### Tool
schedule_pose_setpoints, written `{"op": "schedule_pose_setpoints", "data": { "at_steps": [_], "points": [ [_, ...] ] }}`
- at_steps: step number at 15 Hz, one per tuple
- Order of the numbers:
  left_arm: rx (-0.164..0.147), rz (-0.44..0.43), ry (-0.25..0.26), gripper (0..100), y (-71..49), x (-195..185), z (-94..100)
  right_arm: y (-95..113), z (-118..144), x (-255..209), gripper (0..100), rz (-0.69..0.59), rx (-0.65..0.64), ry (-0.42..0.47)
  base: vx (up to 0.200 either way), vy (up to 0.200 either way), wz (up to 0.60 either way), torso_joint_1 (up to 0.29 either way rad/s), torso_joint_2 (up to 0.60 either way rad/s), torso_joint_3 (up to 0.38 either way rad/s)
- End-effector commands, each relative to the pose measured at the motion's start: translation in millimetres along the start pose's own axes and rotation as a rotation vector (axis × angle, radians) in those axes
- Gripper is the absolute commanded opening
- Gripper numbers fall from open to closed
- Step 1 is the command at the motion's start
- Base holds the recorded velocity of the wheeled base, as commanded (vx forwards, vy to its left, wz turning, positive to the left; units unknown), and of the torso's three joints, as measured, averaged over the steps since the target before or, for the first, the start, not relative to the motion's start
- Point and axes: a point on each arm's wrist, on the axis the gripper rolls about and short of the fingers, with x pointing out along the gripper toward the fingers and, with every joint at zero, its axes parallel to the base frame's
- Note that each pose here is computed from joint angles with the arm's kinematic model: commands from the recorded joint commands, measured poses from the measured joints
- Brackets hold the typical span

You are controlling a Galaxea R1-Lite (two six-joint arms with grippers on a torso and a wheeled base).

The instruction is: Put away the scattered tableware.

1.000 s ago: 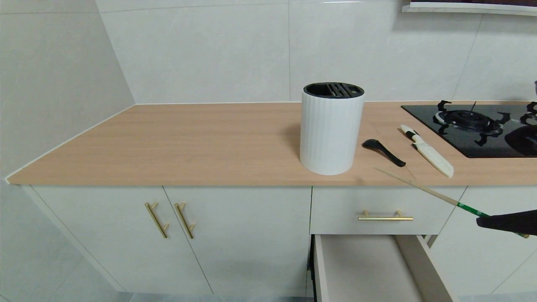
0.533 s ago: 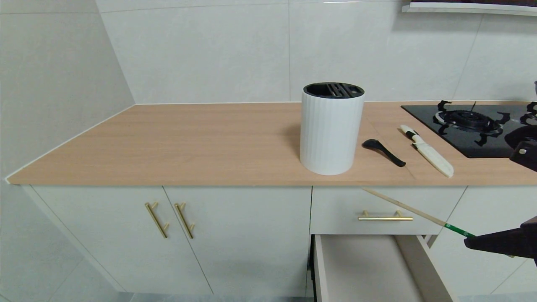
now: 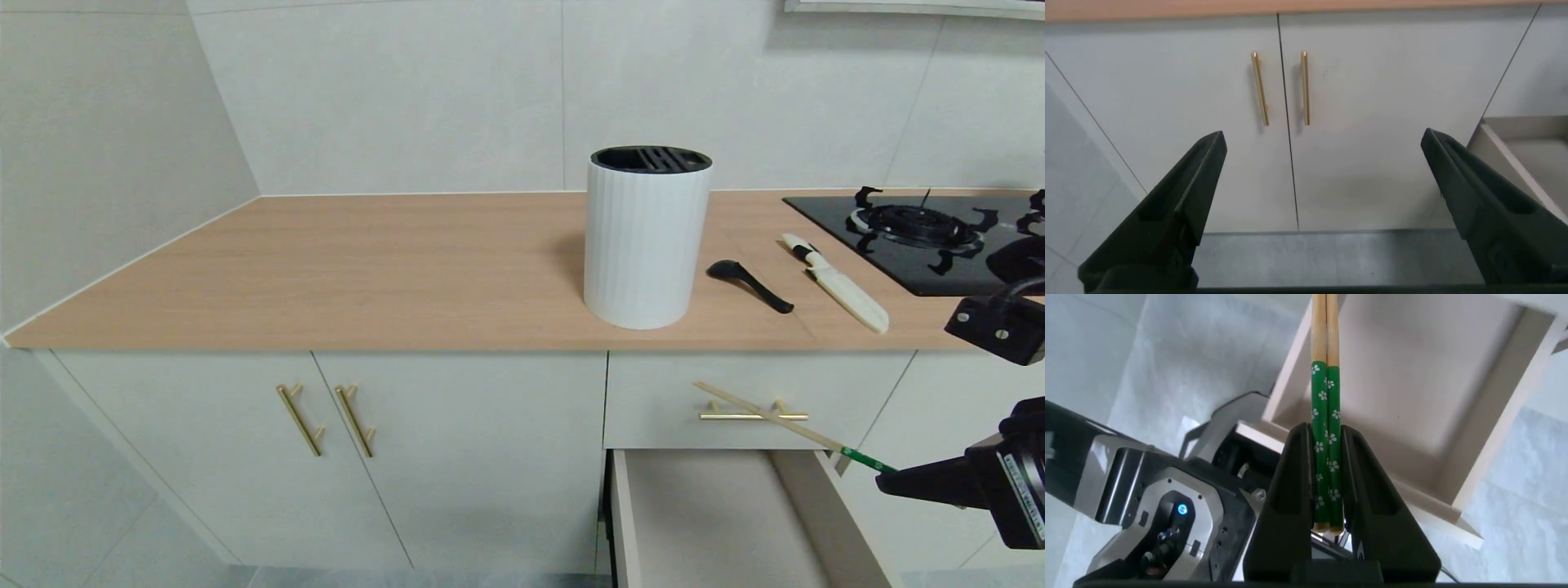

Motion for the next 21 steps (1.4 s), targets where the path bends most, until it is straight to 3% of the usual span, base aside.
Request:
{"op": "schedule_pose_setpoints", "data": {
  "at_steps": [1, 14, 21],
  "points": [
    [0.000, 0.000, 0.000, 100, 0.0, 0.0, 0.0, -0.3, -0.6, 3.0, 0, -0.001, 0.000, 0.012, 0.000, 0.000, 0.00, -0.173, 0.43, 0.266],
    [0.000, 0.002, 0.000, 100, 0.0, 0.0, 0.0, -2.3, -1.3, 21.9, 0, -0.006, -0.005, 0.053, 0.000, 0.000, 0.00, -0.140, 0.45, 0.302],
    [0.000, 0.000, 0.000, 100, 0.0, 0.0, 0.0, -4.1, -0.9, 36.3, 0, -0.012, -0.008, 0.074, 0.000, 0.000, 0.00, -0.013, 0.05, 0.033]
  ]
}}
